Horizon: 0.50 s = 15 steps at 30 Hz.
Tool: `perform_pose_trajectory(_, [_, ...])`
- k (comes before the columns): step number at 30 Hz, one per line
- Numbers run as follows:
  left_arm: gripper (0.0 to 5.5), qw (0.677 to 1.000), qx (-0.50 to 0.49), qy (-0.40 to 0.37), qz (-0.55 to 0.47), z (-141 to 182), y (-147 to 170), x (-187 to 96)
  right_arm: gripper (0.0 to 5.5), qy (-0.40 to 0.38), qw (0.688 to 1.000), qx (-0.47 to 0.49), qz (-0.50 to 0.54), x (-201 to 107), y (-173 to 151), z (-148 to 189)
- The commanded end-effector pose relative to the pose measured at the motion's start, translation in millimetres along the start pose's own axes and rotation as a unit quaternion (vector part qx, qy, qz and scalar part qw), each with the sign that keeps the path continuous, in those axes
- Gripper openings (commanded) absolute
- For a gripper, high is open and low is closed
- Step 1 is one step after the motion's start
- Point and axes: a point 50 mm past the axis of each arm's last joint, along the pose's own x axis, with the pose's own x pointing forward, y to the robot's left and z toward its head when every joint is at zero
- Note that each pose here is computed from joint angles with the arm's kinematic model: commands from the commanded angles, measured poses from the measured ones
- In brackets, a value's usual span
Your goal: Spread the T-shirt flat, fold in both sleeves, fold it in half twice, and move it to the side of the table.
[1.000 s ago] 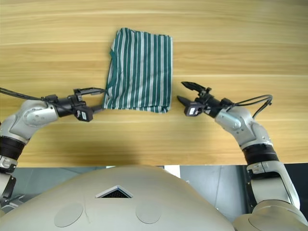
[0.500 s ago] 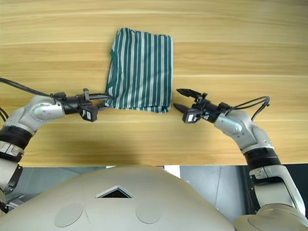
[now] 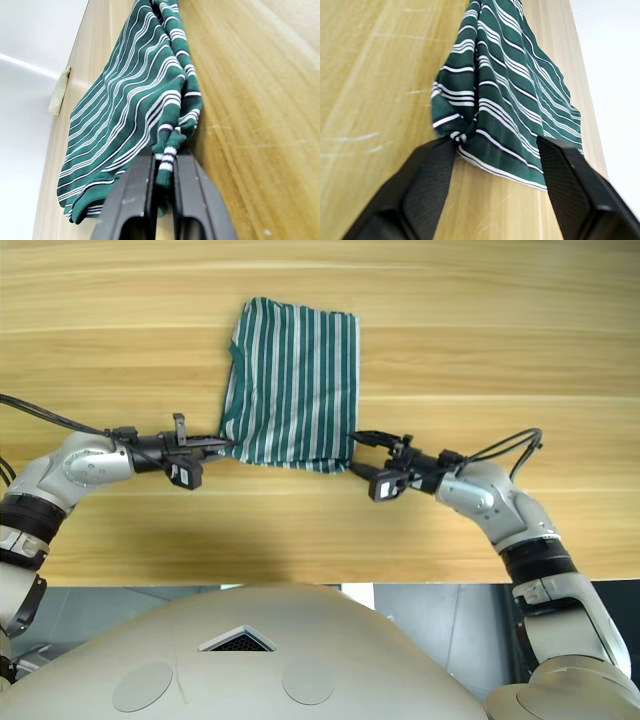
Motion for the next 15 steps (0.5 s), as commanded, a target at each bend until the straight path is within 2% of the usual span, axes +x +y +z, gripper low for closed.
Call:
perform_pose_trajectory(1, [0.26,0.992,-0.066,0.047,-0.099,-6.5,-57.1,10.6,2.95,0.003,0.999,0.004,0.052,7.4,14.2,-2.6])
perform_pose_trajectory(2, [0.26,0.992,-0.067,0.048,-0.097,-6.8,-56.9,10.6,2.95,0.001,0.999,0.003,0.053,8.2,14.6,-2.4])
perform_pose_trajectory(15, [0.26,0.991,-0.087,0.064,-0.078,-12.2,-59.7,3.0,0.43,-0.012,1.0,0.01,0.025,7.5,9.2,0.1])
